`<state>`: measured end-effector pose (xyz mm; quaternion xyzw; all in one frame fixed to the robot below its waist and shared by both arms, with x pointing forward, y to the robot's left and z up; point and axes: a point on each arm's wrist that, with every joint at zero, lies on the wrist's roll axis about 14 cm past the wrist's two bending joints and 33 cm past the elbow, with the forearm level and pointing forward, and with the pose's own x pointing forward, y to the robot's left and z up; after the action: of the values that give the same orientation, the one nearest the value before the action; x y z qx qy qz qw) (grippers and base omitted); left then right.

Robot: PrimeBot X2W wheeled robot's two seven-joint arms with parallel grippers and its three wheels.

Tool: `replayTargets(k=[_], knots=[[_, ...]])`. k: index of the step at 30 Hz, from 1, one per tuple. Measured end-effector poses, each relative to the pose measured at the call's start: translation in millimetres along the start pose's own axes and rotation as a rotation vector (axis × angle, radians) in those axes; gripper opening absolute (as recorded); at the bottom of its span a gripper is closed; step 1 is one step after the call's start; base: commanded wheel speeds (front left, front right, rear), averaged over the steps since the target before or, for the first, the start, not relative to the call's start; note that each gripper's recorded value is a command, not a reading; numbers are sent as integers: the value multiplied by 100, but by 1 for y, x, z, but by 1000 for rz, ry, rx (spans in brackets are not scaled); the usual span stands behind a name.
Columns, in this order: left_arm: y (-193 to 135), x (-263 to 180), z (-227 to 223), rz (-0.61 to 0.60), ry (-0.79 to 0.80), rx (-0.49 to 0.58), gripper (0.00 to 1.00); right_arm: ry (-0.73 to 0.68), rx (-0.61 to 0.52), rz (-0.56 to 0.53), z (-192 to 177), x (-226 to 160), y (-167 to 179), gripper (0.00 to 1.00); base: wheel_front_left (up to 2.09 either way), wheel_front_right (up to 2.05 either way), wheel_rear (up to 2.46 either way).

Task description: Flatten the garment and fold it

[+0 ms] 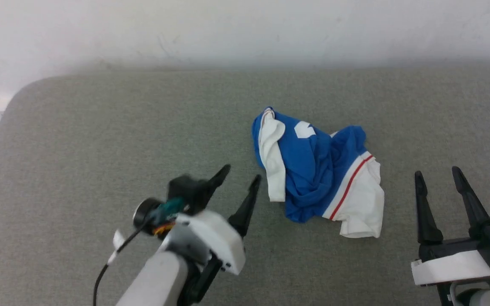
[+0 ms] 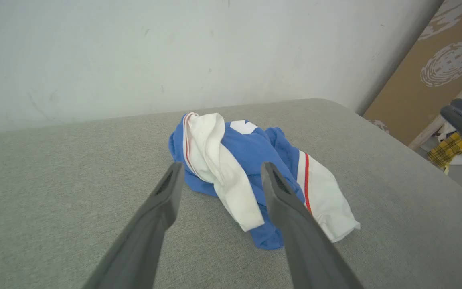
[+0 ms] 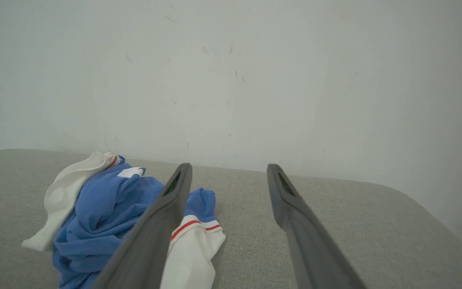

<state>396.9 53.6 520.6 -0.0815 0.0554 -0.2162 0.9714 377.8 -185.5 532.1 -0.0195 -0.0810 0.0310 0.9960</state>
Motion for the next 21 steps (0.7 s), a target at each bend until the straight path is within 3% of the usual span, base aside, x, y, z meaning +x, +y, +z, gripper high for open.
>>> replayTargets(k=[8, 15, 17, 21], knots=[[-9, 57, -34, -84, 260, 60, 100, 28, -1, -49, -12, 7, -16, 100, 0, 0, 0], [-8, 83, -69, -111, 383, 88, 100, 70, -4, -100, -25, 4, -33, 100, 0, 0, 0], [-9, 85, -80, -118, 414, 79, 0, 82, -8, -111, -29, 2, -37, 100, 0, 0, 0], [-9, 88, -80, -126, 386, 51, 0, 98, -11, -123, -34, 1, -41, 100, 0, 0, 0]])
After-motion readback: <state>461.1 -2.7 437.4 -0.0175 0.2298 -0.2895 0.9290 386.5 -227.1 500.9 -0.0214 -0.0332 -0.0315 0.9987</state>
